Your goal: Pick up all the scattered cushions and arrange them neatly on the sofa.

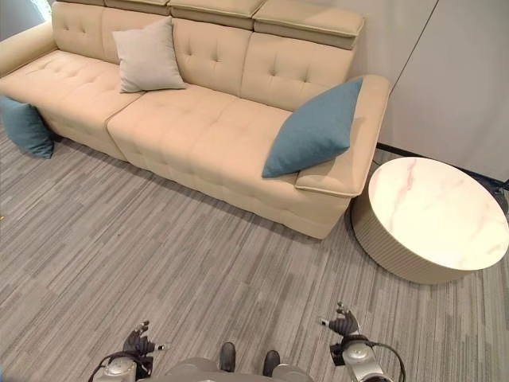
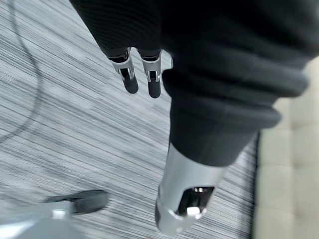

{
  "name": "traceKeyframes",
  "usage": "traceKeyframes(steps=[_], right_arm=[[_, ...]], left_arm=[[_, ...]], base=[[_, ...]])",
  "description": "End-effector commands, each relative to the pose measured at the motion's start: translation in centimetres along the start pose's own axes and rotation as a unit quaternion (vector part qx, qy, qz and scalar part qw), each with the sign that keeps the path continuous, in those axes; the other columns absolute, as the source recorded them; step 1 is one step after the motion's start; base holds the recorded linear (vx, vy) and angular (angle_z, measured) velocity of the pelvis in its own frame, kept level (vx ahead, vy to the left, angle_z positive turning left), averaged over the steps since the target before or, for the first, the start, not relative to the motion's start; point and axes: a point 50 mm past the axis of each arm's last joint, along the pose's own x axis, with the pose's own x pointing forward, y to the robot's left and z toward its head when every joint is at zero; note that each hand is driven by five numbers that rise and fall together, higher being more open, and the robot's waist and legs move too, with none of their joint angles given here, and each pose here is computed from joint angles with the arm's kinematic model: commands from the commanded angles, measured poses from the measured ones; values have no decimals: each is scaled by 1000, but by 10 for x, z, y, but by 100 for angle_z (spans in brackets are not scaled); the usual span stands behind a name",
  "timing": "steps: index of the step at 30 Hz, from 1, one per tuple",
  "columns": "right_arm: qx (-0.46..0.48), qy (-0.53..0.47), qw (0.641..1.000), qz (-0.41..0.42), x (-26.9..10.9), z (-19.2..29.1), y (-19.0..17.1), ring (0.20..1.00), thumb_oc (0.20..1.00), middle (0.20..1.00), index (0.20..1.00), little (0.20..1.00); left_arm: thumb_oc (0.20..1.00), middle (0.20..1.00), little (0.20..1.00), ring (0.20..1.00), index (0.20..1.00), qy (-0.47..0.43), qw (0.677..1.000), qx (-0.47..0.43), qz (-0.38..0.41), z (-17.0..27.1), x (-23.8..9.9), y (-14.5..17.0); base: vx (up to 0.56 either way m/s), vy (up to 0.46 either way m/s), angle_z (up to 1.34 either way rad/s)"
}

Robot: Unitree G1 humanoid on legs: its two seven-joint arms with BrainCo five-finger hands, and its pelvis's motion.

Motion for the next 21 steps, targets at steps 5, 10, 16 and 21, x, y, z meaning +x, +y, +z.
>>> traceKeyframes(steps=[5, 10, 16, 21], right_arm=[[-34, 46, 998, -5, 1, -14, -4, 1000, 1000, 1000, 1000, 1000], [-29, 54, 998, -4, 1, -16, -4, 1000, 1000, 1000, 1000, 1000], [-34, 44, 998, 2, 2, -10, 0, 1000, 1000, 1000, 1000, 1000], [-39, 47, 998, 9, 2, -11, 4, 1000, 1000, 1000, 1000, 1000]], left_arm=[[1000, 1000, 1000, 1000, 1000, 30, 999, 29, 8, -5, 3, 5], [1000, 1000, 1000, 1000, 1000, 38, 999, 36, 7, -9, 3, 7], [1000, 1000, 1000, 1000, 1000, 32, 999, 41, 0, -5, 3, 3], [1000, 1000, 1000, 1000, 1000, 40, 998, 45, 0, -9, 2, 4]], base=[[4, -1, 1], [9, -1, 3], [14, 3, 0], [35, 35, 7]])
